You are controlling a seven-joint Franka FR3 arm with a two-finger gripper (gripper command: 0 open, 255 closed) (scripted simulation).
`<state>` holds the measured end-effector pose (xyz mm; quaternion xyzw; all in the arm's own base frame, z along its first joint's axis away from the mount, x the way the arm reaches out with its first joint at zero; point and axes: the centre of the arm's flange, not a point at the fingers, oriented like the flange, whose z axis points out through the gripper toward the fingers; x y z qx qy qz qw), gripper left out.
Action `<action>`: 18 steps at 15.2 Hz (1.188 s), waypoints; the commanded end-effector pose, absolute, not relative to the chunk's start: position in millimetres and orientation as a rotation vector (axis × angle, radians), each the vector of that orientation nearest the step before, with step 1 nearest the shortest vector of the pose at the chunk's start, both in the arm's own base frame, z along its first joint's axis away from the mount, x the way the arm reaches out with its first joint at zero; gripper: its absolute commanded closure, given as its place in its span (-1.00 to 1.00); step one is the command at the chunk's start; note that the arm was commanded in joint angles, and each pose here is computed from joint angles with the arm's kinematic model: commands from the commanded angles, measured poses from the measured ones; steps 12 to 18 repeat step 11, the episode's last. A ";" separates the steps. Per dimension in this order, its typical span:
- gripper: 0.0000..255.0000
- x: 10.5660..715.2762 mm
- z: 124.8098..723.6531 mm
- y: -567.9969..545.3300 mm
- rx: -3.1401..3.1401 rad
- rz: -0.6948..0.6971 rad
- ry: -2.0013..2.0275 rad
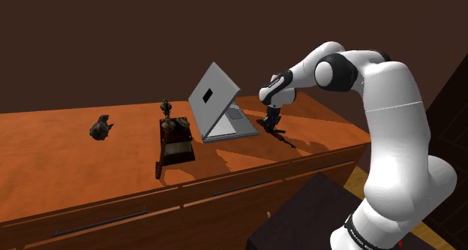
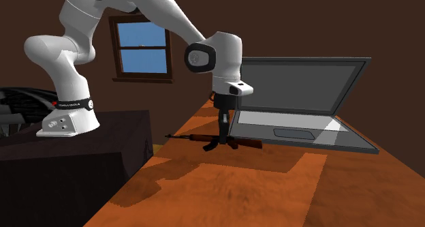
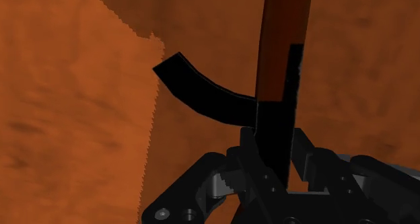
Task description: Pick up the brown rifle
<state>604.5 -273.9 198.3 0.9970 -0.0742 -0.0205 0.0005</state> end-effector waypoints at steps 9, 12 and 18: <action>1.00 604.7 250.1 -273.8 3.131 -0.065 -0.233; 1.00 604.7 250.9 -273.8 3.131 -0.065 -0.233; 1.00 604.7 250.9 -273.8 3.131 -0.065 -0.233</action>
